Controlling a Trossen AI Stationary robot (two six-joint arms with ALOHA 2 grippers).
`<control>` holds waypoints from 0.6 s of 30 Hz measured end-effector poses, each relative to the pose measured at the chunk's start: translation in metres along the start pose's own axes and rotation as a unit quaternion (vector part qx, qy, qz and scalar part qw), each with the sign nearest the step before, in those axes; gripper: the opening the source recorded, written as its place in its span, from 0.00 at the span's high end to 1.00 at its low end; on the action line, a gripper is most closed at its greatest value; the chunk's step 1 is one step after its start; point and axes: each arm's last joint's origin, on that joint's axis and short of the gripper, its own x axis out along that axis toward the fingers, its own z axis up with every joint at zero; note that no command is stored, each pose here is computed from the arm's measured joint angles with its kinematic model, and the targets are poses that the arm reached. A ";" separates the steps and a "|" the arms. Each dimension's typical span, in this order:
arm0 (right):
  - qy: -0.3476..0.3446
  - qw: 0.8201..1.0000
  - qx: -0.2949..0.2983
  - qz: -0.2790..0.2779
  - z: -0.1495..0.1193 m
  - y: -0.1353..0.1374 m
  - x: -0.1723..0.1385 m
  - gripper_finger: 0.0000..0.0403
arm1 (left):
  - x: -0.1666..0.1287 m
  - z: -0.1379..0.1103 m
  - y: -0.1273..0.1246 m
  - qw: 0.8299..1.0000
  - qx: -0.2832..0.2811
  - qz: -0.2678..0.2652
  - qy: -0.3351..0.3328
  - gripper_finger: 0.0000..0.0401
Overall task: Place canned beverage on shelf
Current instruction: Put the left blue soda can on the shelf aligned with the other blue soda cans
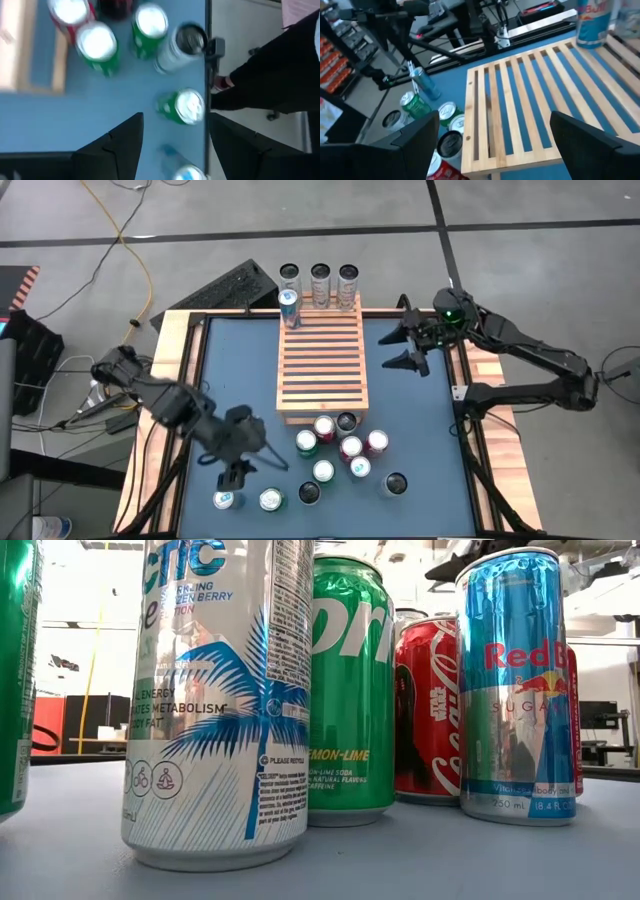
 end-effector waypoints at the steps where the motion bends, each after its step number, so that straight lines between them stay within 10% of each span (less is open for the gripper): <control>1: 0.003 1.000 -0.002 0.000 0.000 0.001 0.002 0.10 | 0.001 -0.004 -0.004 1.000 -0.012 0.001 0.008 0.48; 18: 0.014 0.999 -0.030 -0.005 -0.002 0.009 0.011 0.10 | 0.050 -0.064 -0.063 0.990 -0.025 0.039 0.134 0.48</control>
